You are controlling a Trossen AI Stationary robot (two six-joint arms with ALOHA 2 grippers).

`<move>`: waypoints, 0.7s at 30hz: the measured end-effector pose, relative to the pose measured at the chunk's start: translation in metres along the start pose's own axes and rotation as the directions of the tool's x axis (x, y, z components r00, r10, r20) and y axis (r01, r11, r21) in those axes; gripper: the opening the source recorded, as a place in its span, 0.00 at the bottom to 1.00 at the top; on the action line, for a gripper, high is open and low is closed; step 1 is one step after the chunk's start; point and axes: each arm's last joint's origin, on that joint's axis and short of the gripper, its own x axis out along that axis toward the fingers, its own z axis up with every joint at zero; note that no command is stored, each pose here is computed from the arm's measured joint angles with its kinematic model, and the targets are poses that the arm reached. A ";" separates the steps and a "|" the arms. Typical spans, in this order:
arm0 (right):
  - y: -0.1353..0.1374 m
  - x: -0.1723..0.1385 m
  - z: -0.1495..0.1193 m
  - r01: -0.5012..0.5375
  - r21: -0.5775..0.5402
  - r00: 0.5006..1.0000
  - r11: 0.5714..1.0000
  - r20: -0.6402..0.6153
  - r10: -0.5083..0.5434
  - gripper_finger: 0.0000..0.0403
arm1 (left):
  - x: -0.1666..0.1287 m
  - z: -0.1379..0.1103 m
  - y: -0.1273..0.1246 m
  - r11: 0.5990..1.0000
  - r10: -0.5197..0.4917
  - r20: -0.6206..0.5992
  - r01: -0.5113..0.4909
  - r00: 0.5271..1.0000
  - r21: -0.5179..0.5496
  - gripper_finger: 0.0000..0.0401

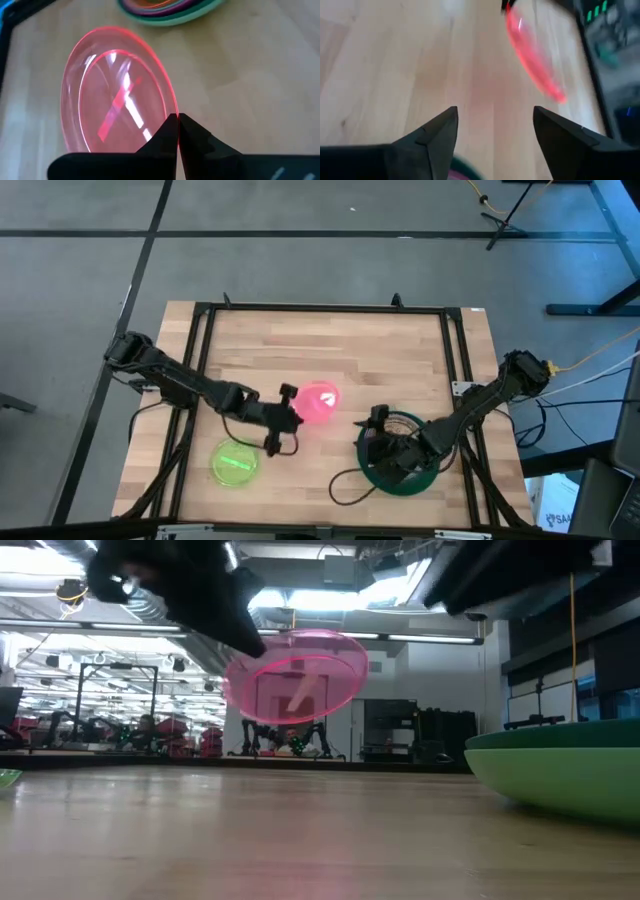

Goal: Stack plastic plates
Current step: Stack the light pink plate on the light orange plate

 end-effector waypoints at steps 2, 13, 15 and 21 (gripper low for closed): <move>-0.001 0.002 0.007 -0.012 -0.048 0.999 0.999 0.050 0.015 0.60 | -0.003 0.002 -0.009 0.999 -0.026 0.019 0.026 0.999 0.030 0.00; -0.024 0.025 0.024 -0.219 -0.032 0.965 0.975 0.140 0.221 0.50 | -0.010 0.014 -0.036 0.979 -0.093 0.124 0.068 0.988 0.193 0.00; -0.026 0.029 0.025 -0.225 -0.047 0.963 0.973 0.144 0.230 0.48 | -0.011 0.014 -0.037 0.978 -0.093 0.131 0.066 0.987 0.196 0.00; -0.023 0.036 0.022 -0.234 -0.113 0.963 0.966 0.110 0.246 0.39 | -0.011 0.016 -0.038 0.975 -0.091 0.149 0.058 0.985 0.213 0.00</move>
